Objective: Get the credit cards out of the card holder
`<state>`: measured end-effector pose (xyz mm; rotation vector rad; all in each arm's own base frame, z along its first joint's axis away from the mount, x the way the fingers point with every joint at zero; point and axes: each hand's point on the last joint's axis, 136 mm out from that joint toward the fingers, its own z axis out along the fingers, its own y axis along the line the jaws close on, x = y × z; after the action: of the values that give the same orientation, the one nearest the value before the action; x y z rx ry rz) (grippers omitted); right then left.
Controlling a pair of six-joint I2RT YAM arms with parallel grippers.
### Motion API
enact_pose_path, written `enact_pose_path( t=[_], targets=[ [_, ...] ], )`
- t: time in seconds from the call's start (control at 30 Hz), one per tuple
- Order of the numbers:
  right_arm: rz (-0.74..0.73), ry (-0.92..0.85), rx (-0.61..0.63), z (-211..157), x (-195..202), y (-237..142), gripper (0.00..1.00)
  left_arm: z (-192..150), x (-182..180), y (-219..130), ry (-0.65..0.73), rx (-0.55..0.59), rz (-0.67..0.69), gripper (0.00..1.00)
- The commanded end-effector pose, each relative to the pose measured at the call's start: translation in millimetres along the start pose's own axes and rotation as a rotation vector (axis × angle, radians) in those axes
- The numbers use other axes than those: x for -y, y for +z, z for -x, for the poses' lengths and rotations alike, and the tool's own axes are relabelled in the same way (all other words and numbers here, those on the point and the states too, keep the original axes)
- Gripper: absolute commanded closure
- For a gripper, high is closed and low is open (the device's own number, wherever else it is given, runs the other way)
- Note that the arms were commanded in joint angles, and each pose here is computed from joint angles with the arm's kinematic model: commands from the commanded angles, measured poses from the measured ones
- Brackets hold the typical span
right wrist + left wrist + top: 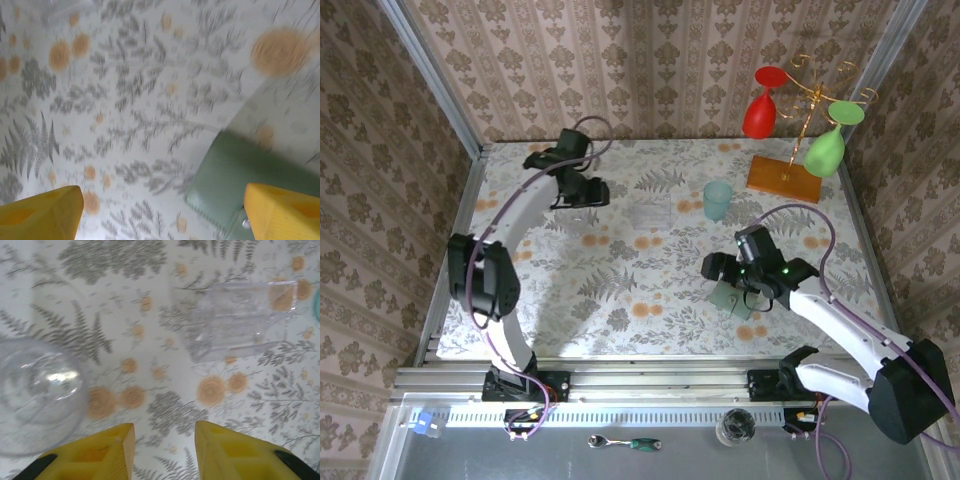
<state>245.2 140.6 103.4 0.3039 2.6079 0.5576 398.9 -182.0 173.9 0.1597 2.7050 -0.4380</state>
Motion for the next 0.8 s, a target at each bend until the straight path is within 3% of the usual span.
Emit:
enact_pose_path(
  t=[0.0, 0.33, 0.5, 0.77],
  targets=[
    [-0.003, 0.089, -0.112, -36.4, 1.6, 2.6, 0.15, -3.1, -17.6, -20.6, 0.027, 0.052, -0.034, 0.62],
    [0.003, 0.072, -0.283, -80.0, -6.8, 17.9, 0.11, -25.4, -93.0, -46.2, -0.026, 0.132, 0.038, 0.61],
    [-0.047, 0.094, -0.308, -83.9, 0.2, 26.4, 0.05, -26.2, -94.1, -46.3, -0.062, 0.171, 0.011, 0.61],
    [-0.144, 0.1, -0.406, -100.8, 15.9, 25.6, 0.03, -28.7, -96.5, -50.3, -0.069, 0.194, 0.03, 0.6]
  ],
)
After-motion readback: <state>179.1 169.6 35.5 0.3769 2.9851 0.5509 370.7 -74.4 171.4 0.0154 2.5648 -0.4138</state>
